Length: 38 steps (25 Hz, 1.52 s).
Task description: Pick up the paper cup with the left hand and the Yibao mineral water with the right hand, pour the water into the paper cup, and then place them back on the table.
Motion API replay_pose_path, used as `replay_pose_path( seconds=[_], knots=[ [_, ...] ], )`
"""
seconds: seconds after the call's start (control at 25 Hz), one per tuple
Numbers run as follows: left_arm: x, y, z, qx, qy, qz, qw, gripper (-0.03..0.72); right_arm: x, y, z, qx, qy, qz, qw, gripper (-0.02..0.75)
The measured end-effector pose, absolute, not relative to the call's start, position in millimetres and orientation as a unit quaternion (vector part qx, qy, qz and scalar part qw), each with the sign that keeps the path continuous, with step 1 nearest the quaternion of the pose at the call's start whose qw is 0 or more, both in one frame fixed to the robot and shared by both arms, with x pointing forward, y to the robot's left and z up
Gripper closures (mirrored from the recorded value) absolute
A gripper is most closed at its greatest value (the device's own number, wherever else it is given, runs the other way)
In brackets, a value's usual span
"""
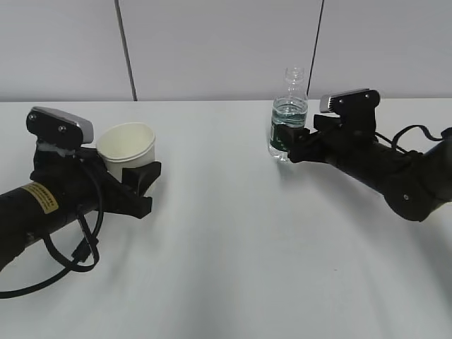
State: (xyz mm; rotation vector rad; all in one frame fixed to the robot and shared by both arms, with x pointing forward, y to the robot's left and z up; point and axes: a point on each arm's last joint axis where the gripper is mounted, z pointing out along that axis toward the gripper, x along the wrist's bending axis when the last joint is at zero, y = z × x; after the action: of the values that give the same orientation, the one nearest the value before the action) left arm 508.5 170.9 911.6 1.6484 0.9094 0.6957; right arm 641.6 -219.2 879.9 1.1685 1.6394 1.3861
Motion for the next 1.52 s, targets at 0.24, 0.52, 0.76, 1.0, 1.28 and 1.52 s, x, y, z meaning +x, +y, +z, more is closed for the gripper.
replay_pose_path(
  seconds=[0.24, 0.52, 0.76, 1.0, 1.28, 1.52],
  knots=[
    [507.6, 169.6, 911.5, 0.697, 0.374, 0.289, 0.539, 0.248, 660.9, -214.6, 866.9, 0.448, 0.623, 0.548, 0.333, 0.066],
    [507.3, 169.0, 911.4, 0.699, 0.371, 0.287, 0.539, 0.248, 678.7, -211.2, 854.2, 0.443, 0.619, 0.556, 0.333, 0.067],
    [506.9, 168.5, 911.4, 0.702, 0.367, 0.286, 0.54, 0.248, 689.4, -207.4, 849.0, 0.436, 0.616, 0.57, 0.325, 0.084],
    [506.5, 167.9, 911.3, 0.704, 0.363, 0.284, 0.54, 0.248, 689.7, -207.0, 848.7, 0.434, 0.616, 0.571, 0.325, 0.222],
    [506.5, 167.9, 911.3, 0.704, 0.363, 0.284, 0.54, 0.248, 689.4, -206.6, 847.9, 0.432, 0.618, 0.571, 0.323, 0.272],
    [503.9, 164.4, 911.0, 0.717, 0.339, 0.275, 0.543, 0.248, 686.9, -200.5, 858.3, 0.39, 0.652, 0.567, 0.317, 0.272]
  ],
)
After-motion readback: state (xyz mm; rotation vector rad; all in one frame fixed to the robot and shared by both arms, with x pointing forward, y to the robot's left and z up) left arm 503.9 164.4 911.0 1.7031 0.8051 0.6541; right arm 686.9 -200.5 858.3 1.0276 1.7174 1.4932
